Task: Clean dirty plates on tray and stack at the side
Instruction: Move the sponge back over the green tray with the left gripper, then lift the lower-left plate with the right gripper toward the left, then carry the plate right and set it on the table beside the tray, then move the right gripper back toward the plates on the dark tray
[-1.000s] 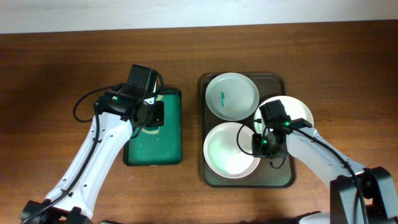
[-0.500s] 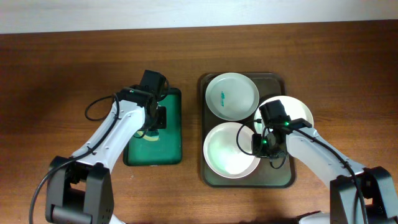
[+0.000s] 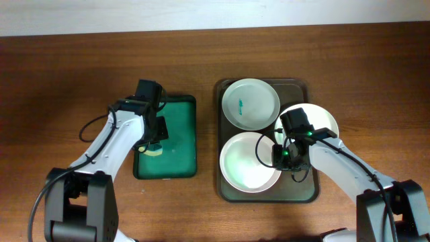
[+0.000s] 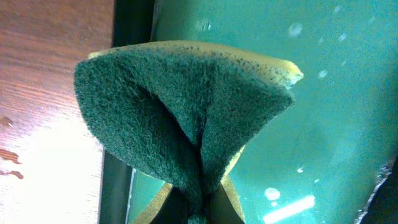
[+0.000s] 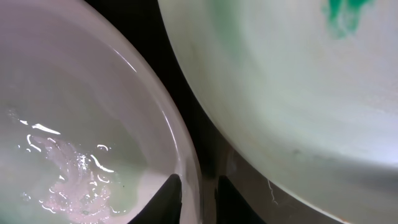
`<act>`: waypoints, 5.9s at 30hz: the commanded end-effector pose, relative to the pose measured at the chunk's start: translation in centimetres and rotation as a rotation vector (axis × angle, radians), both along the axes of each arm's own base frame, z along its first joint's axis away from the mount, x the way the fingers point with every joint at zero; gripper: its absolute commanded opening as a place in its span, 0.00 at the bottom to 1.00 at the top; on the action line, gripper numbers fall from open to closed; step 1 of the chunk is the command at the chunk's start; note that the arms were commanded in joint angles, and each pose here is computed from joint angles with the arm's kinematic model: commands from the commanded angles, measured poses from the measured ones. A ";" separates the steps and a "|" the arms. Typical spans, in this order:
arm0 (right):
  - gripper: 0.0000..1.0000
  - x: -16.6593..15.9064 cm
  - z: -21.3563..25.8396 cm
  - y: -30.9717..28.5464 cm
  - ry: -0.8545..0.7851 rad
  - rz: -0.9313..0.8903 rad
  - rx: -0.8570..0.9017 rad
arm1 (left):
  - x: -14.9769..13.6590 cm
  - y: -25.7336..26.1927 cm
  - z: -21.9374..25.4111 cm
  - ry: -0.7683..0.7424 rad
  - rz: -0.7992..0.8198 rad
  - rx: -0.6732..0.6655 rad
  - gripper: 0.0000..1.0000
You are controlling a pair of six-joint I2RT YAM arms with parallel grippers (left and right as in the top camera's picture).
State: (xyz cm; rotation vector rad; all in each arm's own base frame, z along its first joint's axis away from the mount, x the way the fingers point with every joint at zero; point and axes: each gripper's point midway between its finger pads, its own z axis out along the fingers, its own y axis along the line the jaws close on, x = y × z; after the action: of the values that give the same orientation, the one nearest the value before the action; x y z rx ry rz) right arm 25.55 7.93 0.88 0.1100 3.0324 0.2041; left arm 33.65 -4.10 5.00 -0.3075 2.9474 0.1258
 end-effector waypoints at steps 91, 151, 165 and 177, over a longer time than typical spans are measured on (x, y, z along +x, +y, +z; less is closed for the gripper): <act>0.04 14.7 11.4 15.9 -0.477 0.135 0.122 | -2.1 2.9 5.4 -0.063 0.060 -0.183 0.00; 0.04 4.8 18.2 -30.6 -0.403 -0.941 -0.134 | -1.8 2.9 5.5 -0.076 0.059 -0.182 0.00; 0.41 5.3 6.9 -32.7 -0.120 -0.939 -0.080 | -1.2 2.9 5.7 -0.103 0.041 -0.180 0.00; 0.46 8.9 16.3 -1.8 -0.030 0.086 0.170 | -0.5 2.7 5.9 -0.131 -0.008 -0.172 0.00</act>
State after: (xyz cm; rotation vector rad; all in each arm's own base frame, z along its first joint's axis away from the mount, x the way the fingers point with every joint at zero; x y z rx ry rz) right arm 35.08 -0.45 17.08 0.2813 2.9612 0.4215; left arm 32.74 -1.18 10.02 -0.3805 2.8667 -0.1301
